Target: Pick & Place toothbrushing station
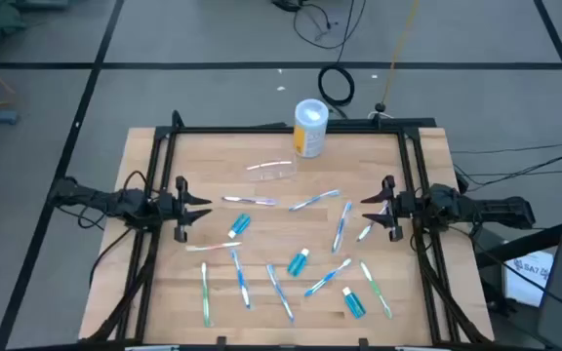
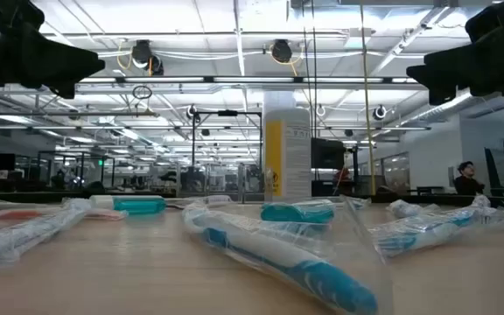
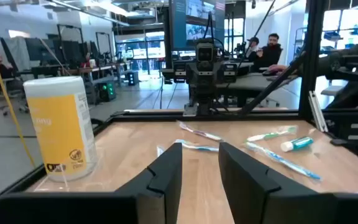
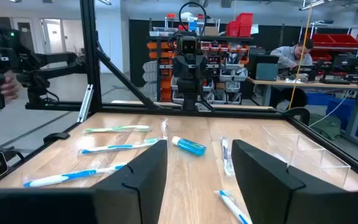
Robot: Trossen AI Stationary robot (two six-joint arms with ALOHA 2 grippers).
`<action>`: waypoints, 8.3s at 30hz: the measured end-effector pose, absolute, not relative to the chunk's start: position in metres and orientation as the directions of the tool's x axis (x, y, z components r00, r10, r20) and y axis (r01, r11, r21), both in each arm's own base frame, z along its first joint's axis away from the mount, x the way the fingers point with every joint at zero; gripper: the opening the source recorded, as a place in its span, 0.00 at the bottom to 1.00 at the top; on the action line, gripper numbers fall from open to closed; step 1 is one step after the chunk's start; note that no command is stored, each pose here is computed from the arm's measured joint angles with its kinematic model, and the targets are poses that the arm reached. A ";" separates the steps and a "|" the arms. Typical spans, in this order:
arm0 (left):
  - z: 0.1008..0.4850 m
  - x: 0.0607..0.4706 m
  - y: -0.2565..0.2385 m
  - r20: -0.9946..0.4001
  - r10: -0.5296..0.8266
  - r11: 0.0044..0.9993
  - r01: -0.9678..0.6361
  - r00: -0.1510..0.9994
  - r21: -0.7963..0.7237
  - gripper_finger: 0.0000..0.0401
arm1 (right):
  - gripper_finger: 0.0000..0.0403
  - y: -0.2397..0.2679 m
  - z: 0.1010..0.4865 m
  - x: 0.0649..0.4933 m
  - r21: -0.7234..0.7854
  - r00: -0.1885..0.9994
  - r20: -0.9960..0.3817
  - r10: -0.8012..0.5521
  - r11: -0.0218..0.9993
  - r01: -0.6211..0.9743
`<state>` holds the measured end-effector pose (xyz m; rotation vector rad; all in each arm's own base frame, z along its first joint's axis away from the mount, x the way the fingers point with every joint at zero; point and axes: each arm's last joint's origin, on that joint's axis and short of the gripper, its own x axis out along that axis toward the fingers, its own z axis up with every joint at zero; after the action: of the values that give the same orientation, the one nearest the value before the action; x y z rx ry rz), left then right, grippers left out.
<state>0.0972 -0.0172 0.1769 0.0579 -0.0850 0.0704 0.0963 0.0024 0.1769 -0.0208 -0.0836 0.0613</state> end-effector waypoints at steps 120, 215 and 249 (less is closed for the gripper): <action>0.202 0.149 -0.072 -0.902 0.002 0.875 -0.437 0.431 -0.207 0.28 | 0.42 0.003 0.190 0.217 0.208 0.995 0.004 -0.097 0.974 0.094; 0.219 0.205 -0.070 -0.472 0.509 0.521 0.178 0.720 0.835 0.01 | 0.42 -0.011 0.242 0.337 0.091 0.980 -0.198 -0.030 0.995 0.049; 0.208 0.271 -0.062 -0.252 0.546 0.357 0.050 0.799 0.933 0.01 | 0.42 -0.033 0.194 0.370 0.315 0.990 -0.124 0.061 0.949 -0.019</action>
<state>0.2706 -0.0624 0.2083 1.1769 0.5930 0.3450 0.3699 -0.0333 0.1939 0.3187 0.1330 0.0405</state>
